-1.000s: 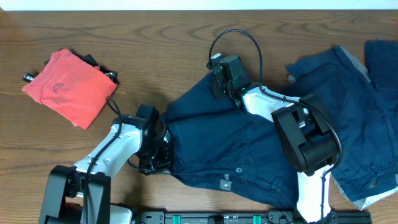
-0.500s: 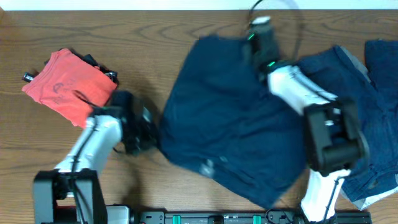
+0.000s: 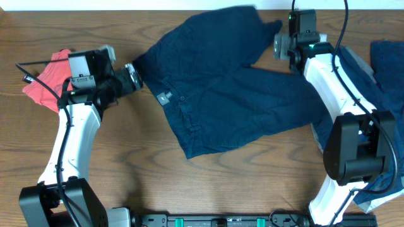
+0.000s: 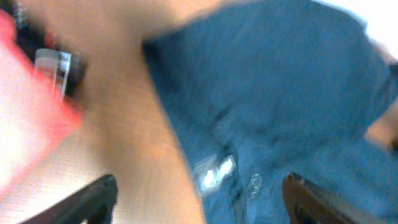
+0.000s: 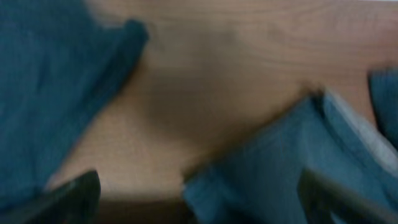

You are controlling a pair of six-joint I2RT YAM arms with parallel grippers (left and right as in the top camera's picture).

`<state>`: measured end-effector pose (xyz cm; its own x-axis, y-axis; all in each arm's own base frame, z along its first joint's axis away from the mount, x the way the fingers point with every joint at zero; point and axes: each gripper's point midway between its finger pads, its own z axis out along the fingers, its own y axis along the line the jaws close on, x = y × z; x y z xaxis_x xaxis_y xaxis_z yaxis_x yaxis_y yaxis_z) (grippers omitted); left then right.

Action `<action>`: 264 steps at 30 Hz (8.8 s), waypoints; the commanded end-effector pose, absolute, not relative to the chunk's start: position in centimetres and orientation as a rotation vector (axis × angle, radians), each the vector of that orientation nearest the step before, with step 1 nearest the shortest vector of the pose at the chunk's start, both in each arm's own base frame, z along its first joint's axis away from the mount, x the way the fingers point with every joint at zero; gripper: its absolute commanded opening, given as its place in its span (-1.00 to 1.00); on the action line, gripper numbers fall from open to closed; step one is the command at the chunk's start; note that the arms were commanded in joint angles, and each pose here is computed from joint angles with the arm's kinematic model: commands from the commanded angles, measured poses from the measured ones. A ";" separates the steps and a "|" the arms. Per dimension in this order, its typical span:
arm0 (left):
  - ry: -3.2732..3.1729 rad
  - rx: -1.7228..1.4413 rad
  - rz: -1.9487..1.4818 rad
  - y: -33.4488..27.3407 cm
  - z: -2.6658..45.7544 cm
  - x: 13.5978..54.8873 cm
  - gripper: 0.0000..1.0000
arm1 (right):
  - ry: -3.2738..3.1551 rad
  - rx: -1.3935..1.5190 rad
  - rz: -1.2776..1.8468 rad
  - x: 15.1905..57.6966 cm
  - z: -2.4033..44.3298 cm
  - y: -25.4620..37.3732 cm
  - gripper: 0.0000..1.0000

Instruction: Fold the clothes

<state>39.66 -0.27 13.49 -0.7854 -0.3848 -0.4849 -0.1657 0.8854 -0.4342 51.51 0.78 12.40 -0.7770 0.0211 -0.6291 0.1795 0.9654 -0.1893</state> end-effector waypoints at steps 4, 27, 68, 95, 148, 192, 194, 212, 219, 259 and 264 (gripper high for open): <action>2.757 -0.470 -0.729 -3.9 10.8 32.7 0.96 | 2.572 0.438 -0.344 46.3 12.6 -3.0 0.99; 3.104 -0.926 -0.780 -17.7 2.8 21.0 0.96 | 2.942 0.743 -0.015 36.7 10.8 -5.6 0.99; 2.998 -1.095 -0.379 -3.9 1.9 21.2 -0.88 | 3.323 0.646 0.554 22.9 8.4 8.3 0.99; 3.018 -1.107 -0.369 -3.9 1.9 20.6 -0.88 | 2.795 1.226 0.253 20.1 -1.4 4.5 0.54; 2.235 -0.910 -0.287 1.1 20.7 22.2 -0.89 | 2.194 0.272 0.264 40.7 27.5 3.8 -0.98; 2.900 -0.596 -0.201 -9.1 -3.9 32.2 -0.63 | 2.675 0.652 -0.108 32.2 17.3 -2.7 -0.98; 2.809 -0.625 -0.243 -8.3 -3.3 34.6 -0.63 | 2.703 0.687 -0.102 31.4 17.0 -2.5 -0.98; 2.973 -0.593 -0.892 -11.6 6.2 31.4 0.32 | 2.767 0.781 0.007 29.8 16.4 -0.4 -0.91; 3.250 -0.624 -0.880 -15.0 8.0 22.3 0.53 | 2.764 0.780 0.009 29.9 16.4 -0.4 -0.88; 3.190 -0.523 -0.428 -14.3 6.7 12.8 -0.88 | 2.777 0.882 -0.019 28.3 16.4 -3.8 -0.98; 3.012 -0.347 -0.626 -13.3 11.3 11.3 -0.88 | 2.789 0.712 0.071 28.4 17.7 -2.8 -0.98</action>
<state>11.43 -14.21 9.57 -0.9499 -0.2901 0.1165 -0.3126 0.8857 -0.3433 28.08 -2.63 15.80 -0.8230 0.5419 -0.1702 0.5349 0.8403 0.0887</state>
